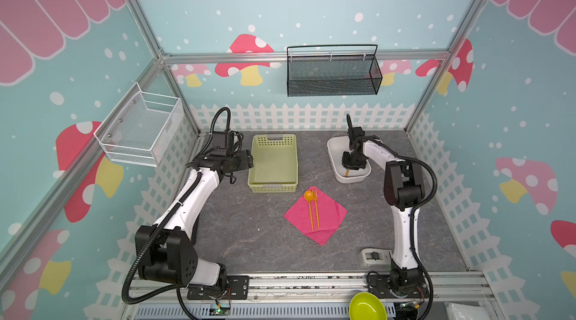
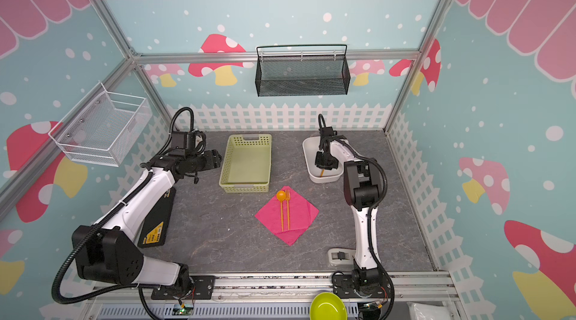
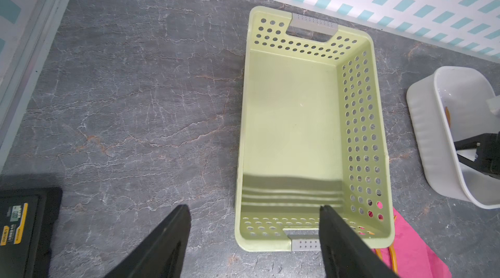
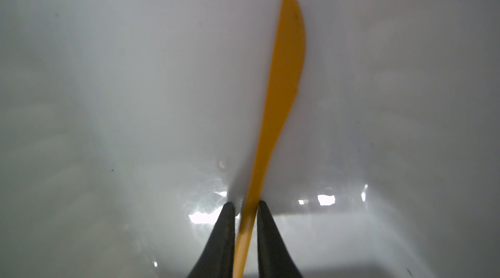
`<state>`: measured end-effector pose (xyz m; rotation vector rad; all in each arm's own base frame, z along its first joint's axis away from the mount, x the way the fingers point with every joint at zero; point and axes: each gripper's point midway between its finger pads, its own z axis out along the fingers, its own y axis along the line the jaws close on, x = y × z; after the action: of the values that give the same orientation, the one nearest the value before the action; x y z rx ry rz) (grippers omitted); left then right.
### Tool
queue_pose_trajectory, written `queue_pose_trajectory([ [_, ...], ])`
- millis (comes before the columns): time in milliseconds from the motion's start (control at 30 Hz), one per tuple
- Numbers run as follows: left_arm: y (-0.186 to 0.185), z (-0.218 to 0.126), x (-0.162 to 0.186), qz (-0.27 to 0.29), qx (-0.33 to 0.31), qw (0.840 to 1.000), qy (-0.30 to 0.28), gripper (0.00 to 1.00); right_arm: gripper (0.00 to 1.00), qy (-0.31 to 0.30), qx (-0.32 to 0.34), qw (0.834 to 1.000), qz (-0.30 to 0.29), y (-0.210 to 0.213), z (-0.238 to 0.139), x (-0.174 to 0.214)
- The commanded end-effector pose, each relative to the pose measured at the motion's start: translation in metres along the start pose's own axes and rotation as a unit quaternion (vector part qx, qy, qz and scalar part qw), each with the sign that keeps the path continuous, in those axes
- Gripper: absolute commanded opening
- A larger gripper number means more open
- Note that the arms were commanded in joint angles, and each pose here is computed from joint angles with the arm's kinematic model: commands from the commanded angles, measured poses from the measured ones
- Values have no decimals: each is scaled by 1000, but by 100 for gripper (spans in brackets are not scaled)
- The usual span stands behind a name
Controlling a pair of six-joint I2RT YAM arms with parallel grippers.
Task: Place the utensils on the paper napkin and roll it up
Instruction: 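Lower the right gripper and grasp the orange knife by its handle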
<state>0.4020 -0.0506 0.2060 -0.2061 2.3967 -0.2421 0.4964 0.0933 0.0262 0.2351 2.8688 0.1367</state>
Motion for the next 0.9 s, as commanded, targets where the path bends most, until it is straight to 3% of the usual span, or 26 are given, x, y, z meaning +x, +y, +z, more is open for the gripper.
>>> queue_pose_trajectory([
  [0,3,3,4,-1,-3,1000,8,77,16,42,5,999,7,-5,18,17],
  [367,0,1,2,-2,6,1000,7,77,3,24,3,1000,2,-2,7,6],
  [700,-28,-9,-3,7,80,997,-16,77,0,-81,-25,996,-8,13,-79,-35],
  [867,-48,-23,-8,25,127,990,-47,78,0,-95,-60,994,-14,23,-109,-34],
])
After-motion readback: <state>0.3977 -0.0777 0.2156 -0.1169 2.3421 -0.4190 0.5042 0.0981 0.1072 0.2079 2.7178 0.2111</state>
